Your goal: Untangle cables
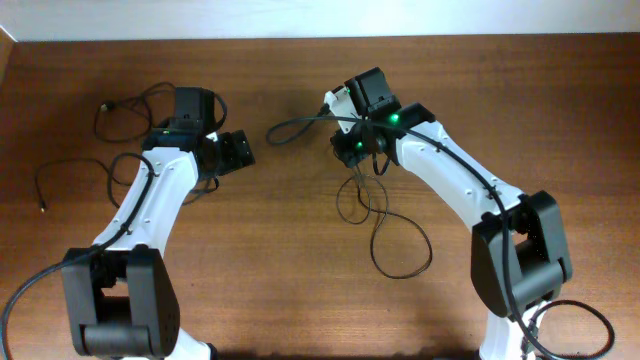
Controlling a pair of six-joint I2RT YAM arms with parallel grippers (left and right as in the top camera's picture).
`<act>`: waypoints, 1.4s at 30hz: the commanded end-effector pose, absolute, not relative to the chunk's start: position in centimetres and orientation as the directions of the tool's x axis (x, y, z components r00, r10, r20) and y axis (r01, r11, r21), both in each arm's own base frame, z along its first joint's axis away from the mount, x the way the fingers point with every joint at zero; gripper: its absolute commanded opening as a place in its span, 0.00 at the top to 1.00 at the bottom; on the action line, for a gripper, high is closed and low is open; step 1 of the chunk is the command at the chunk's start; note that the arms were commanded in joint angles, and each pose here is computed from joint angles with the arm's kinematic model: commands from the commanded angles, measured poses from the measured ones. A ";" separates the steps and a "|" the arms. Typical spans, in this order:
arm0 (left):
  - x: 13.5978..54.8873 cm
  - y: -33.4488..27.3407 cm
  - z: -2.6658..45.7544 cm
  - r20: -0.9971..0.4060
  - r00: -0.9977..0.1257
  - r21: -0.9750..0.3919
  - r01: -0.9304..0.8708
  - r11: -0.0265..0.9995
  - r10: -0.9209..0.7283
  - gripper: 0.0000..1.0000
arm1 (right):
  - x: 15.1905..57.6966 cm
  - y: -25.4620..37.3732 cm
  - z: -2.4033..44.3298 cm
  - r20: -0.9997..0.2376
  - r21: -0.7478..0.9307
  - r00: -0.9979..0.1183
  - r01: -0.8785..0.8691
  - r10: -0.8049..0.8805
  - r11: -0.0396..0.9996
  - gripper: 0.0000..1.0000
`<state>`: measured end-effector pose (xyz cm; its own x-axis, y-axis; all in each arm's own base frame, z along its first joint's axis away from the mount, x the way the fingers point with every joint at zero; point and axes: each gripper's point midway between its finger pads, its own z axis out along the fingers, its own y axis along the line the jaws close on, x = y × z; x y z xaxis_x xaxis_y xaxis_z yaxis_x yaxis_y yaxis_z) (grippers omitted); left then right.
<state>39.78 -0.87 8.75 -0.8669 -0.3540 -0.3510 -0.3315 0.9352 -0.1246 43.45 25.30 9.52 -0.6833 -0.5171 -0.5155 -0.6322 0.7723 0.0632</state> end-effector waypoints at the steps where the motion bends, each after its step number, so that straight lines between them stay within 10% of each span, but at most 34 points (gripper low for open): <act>1: 39.5 -0.4 8.1 -0.338 -0.864 -0.113 -0.356 0.928 -0.373 0.01 | 44.2 24.7 8.1 -0.502 0.030 -0.698 -0.604 -0.511 0.796 0.95; 7: 39.5 -0.4 8.1 -0.337 -0.865 -0.114 -0.355 0.928 -0.372 0.01 | 44.6 24.9 5.6 -0.479 0.034 -0.709 -0.603 -0.517 0.797 0.91; 10: 39.5 -0.4 8.1 -0.337 -0.865 -0.114 -0.355 0.928 -0.372 0.01 | 44.8 25.0 5.0 -0.478 0.035 -0.710 -0.603 -0.517 0.797 0.53; 13: 39.5 -0.4 8.1 -0.337 -0.865 -0.114 -0.355 0.928 -0.372 0.01 | 44.4 24.8 4.7 -0.459 0.039 -0.719 -0.603 -0.522 0.797 0.38; 21: 39.5 -0.4 8.1 -0.337 -0.865 -0.114 -0.355 0.928 -0.372 0.01 | 42.0 23.7 2.4 -0.372 0.063 -0.755 -0.600 -0.539 0.797 0.34; 30: 39.5 -0.4 8.1 -0.337 -0.865 -0.114 -0.355 0.928 -0.372 0.01 | 37.8 21.5 -2.2 -0.245 0.087 -0.805 -0.574 -0.541 0.815 0.48; 34: 39.5 -0.6 8.1 -0.333 -0.866 -0.124 -0.351 0.928 -0.372 0.01 | 37.6 21.4 -2.4 -0.242 0.088 -0.806 -0.573 -0.541 0.815 0.96; 42: 39.6 -5.1 9.2 -0.339 -0.929 -0.285 -0.047 0.957 -0.146 0.01 | 40.8 23.1 8.5 -0.412 0.084 -0.780 -0.548 -0.472 0.832 0.96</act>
